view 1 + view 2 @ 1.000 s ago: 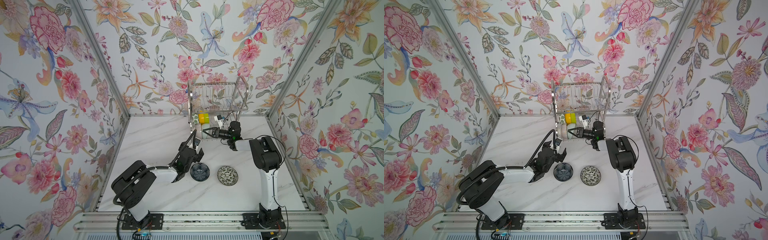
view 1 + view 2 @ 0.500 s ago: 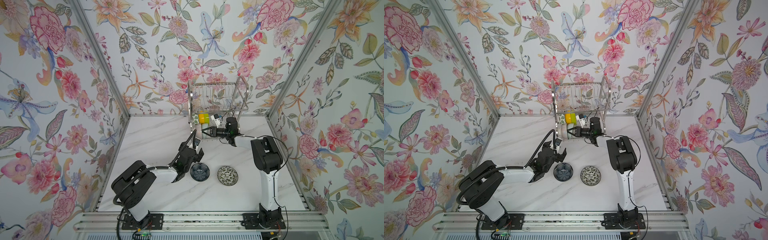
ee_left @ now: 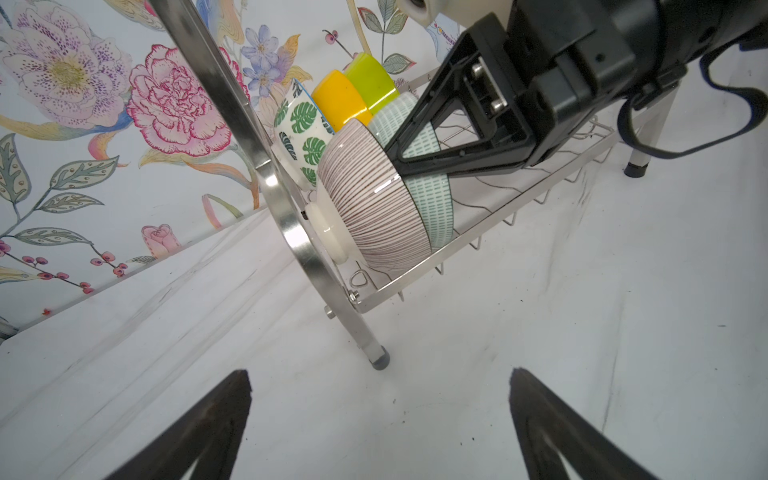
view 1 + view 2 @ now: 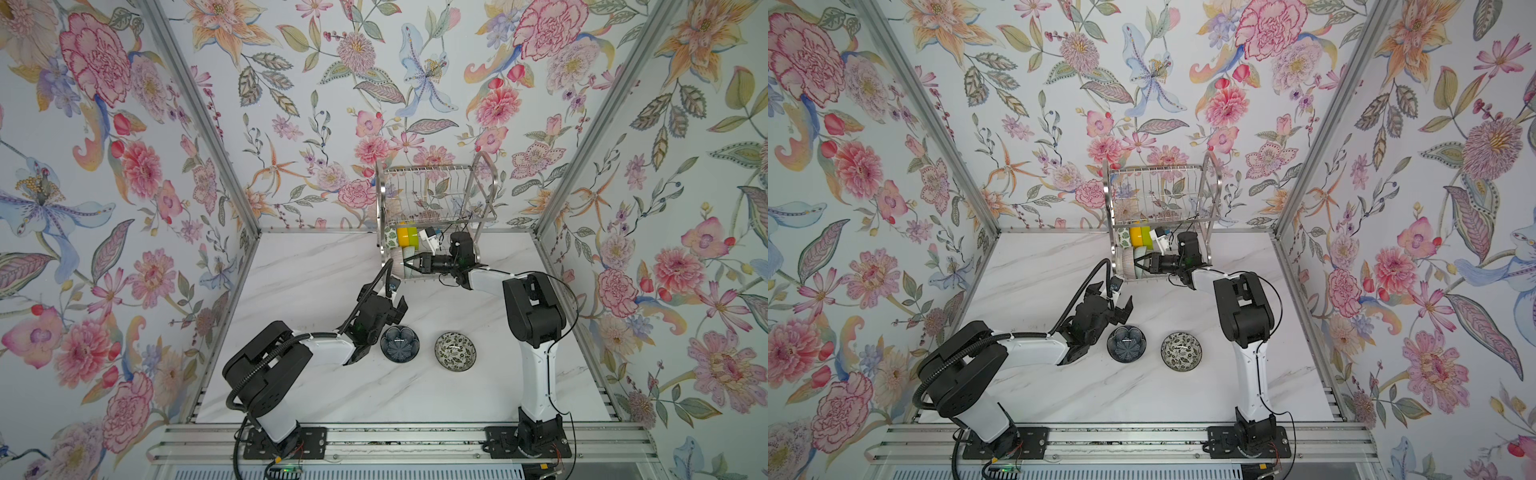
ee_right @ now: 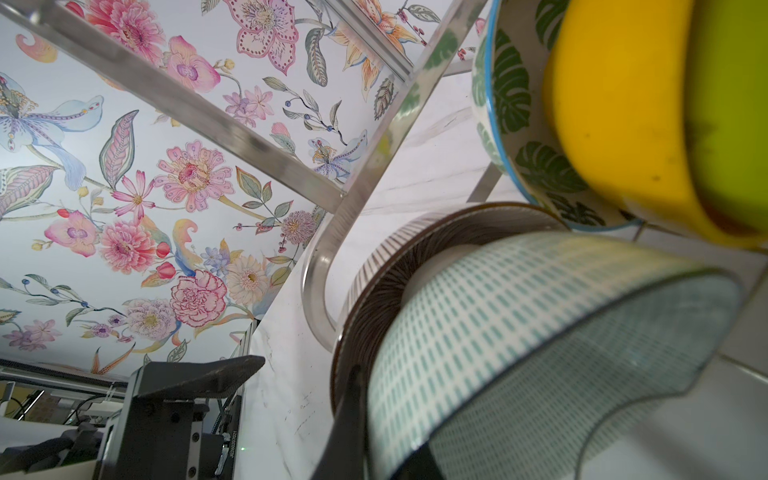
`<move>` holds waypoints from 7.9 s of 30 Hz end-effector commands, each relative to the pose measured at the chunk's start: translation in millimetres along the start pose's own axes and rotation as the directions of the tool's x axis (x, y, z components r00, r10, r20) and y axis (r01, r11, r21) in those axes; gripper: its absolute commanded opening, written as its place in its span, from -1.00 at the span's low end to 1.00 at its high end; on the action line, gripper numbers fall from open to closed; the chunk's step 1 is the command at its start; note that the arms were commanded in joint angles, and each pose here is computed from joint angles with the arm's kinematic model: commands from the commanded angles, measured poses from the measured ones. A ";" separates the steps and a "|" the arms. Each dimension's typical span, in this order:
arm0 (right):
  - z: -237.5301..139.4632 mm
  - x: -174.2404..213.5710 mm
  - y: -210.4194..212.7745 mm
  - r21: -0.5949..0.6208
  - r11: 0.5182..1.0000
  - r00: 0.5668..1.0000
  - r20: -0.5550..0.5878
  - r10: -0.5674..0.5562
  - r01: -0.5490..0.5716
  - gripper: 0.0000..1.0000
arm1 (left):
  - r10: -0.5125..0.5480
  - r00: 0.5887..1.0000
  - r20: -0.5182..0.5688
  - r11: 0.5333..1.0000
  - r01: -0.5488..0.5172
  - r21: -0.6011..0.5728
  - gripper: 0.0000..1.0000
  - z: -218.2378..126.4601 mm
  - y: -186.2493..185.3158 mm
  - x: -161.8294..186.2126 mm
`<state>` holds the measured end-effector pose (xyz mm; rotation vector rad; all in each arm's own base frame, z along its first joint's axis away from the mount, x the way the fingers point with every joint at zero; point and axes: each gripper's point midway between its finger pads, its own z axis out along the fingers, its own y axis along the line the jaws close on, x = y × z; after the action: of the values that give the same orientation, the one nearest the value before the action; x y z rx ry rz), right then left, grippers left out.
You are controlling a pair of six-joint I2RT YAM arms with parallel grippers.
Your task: Load the bowls into the dish rack
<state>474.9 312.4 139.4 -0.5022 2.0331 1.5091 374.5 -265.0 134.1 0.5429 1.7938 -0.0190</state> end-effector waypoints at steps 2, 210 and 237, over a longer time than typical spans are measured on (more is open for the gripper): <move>-0.1 38.0 -44.6 0.167 0.969 0.980 -0.047 0.194 -0.184 -0.82 | -0.015 1.000 -0.009 1.000 0.015 -0.004 0.98 1.8 3.6 2.9; -207.4 267.5 18.9 0.862 0.443 0.924 0.070 0.376 -0.246 -0.37 | -0.531 0.845 -0.062 0.748 0.502 0.434 0.98 -101.4 -120.7 -77.3; -212.7 207.8 16.2 0.867 0.461 0.964 0.074 0.254 -0.188 -1.00 | -0.412 0.910 -0.045 0.846 0.400 0.351 0.98 -97.8 -101.7 -89.5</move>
<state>242.5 123.5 47.8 0.1779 2.7097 0.3687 261.4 -365.9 198.1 0.3842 1.8804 -0.7110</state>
